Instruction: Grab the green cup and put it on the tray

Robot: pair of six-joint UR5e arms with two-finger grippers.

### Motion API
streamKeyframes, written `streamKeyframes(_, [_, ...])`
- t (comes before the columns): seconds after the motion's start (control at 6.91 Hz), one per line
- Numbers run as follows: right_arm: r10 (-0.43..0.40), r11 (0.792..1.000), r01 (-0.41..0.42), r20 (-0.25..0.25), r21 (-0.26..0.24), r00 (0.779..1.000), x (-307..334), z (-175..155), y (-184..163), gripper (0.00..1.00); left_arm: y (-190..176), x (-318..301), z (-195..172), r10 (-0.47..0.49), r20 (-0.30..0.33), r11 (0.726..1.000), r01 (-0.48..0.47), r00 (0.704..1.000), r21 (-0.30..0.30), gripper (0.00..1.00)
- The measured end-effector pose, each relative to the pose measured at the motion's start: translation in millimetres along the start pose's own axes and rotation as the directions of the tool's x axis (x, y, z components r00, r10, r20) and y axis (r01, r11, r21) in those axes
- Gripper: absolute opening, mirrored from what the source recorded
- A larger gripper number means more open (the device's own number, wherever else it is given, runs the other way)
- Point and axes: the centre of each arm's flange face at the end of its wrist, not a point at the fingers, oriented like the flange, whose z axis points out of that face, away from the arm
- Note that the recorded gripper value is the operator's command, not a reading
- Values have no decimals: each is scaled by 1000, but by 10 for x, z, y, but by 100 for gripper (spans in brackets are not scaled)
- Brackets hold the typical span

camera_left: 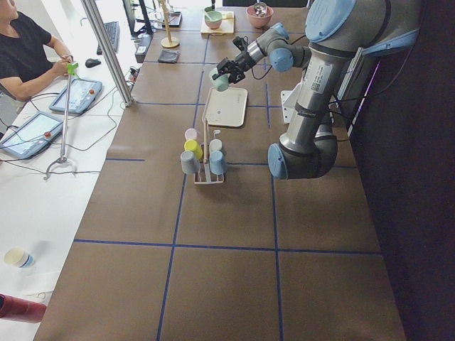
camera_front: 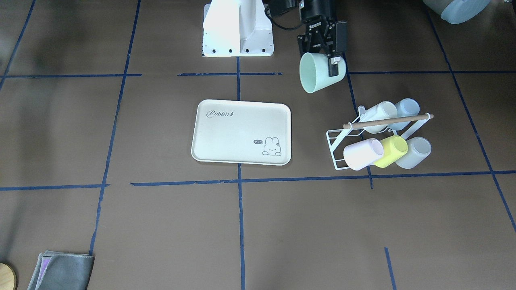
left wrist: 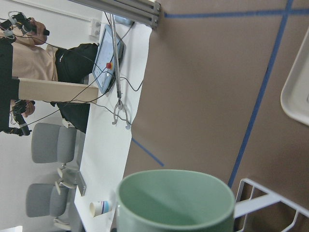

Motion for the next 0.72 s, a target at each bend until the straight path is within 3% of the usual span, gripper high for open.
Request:
streamKeyframes(0.14, [-4,1000,4,13,-9,1000,304,28,36,100,-139,218,177,-192,-49,977,196,980,84,0])
streamKeyframes(0.29, [7,1000,-6,43,-13,999,569,48,100,100,-218,375,306,-328,-97,932,339,940,129,0])
streamKeyframes(0.43, [31,999,-30,75,-13,997,820,69,247,100,-281,499,406,-443,-143,874,462,885,151,0])
streamKeyframes(0.72, [86,996,-84,109,-23,990,1125,162,652,100,-419,794,636,-610,-259,731,658,748,179,0])
